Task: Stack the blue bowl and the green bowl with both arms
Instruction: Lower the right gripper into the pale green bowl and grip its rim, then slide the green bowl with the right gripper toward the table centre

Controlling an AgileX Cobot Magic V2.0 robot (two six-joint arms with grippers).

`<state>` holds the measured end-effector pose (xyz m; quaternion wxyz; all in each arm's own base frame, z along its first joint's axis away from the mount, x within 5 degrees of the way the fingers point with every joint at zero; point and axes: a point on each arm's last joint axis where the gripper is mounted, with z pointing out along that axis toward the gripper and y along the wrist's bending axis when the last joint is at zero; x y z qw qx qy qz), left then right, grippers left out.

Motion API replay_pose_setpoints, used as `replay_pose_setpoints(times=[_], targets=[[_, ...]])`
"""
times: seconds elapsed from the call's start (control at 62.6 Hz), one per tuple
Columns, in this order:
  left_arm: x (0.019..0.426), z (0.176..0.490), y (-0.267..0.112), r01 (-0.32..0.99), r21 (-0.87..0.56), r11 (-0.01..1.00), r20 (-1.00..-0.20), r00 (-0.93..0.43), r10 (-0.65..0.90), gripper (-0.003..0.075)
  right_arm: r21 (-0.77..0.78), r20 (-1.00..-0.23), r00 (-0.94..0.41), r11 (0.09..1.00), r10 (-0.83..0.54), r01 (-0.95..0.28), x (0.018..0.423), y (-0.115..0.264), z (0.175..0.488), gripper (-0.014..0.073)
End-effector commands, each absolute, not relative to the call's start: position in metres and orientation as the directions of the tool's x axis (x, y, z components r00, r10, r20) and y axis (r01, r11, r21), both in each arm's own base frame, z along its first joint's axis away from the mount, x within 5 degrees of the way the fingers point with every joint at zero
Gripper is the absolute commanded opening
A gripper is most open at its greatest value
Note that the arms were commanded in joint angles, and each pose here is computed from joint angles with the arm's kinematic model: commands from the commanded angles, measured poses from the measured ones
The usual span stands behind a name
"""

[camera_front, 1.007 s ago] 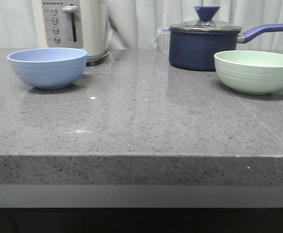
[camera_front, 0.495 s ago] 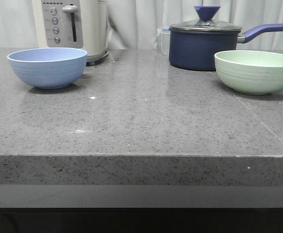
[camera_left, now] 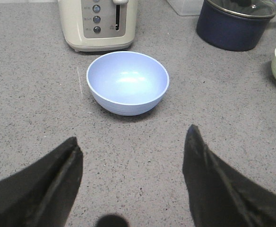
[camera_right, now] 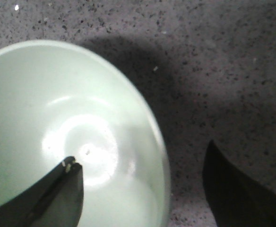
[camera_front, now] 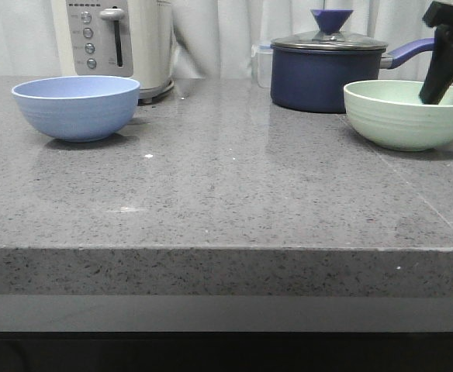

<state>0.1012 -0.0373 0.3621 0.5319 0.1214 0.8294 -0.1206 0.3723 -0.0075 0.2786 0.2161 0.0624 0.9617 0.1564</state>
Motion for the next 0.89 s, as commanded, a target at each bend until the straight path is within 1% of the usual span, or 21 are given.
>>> replay_pose_setpoints(times=[0.0, 0.112, 0.16, 0.224, 0.511, 0.623, 0.783, 0.879], targets=[[0.103, 0.375, -0.039, 0.338, -0.080, 0.938, -0.942, -0.333, 0.040, 0.0459, 0.357, -0.487, -0.850, 0.934, 0.202, 0.018, 0.375, -0.008, 0.301, 0.0444], [0.103, 0.375, -0.039, 0.338, -0.080, 0.938, -0.942, -0.333, 0.040, 0.0459, 0.354, -0.490, -0.848, 0.935, 0.200, 0.016, 0.377, -0.008, 0.300, 0.0280], [0.103, 0.375, -0.039, 0.338, -0.080, 0.938, -0.942, -0.333, 0.040, 0.0459, 0.343, -0.499, -0.845, 0.939, 0.193, 0.012, 0.377, -0.009, 0.301, 0.0223], [0.103, 0.375, -0.039, 0.338, -0.080, 0.938, -0.942, -0.333, 0.040, 0.0459, 0.324, -0.509, -0.842, 0.946, 0.177, 0.003, 0.378, -0.010, 0.303, 0.0169], [0.103, 0.375, -0.039, 0.338, -0.080, 0.938, -0.942, -0.333, 0.040, 0.0459, 0.272, -0.521, -0.843, 0.962, 0.136, -0.012, 0.378, -0.014, 0.308, 0.0008], [0.103, 0.375, -0.039, 0.338, -0.080, 0.938, -0.942, -0.333, 0.040, 0.0459, 0.266, -0.538, -0.833, 0.964, 0.129, -0.023, 0.377, -0.013, 0.316, -0.0059], [0.103, 0.375, -0.039, 0.338, -0.080, 0.938, -0.941, -0.336, 0.041, 0.0459, 0.257, -0.570, -0.818, 0.962, 0.072, -0.094, 0.373, 0.005, 0.339, -0.0062], [0.103, 0.375, -0.039, 0.338, -0.080, 0.938, -0.941, -0.337, 0.041, 0.0459, 0.245, -0.601, -0.799, 0.950, -0.006, -0.192, 0.374, 0.037, 0.355, -0.0055]])
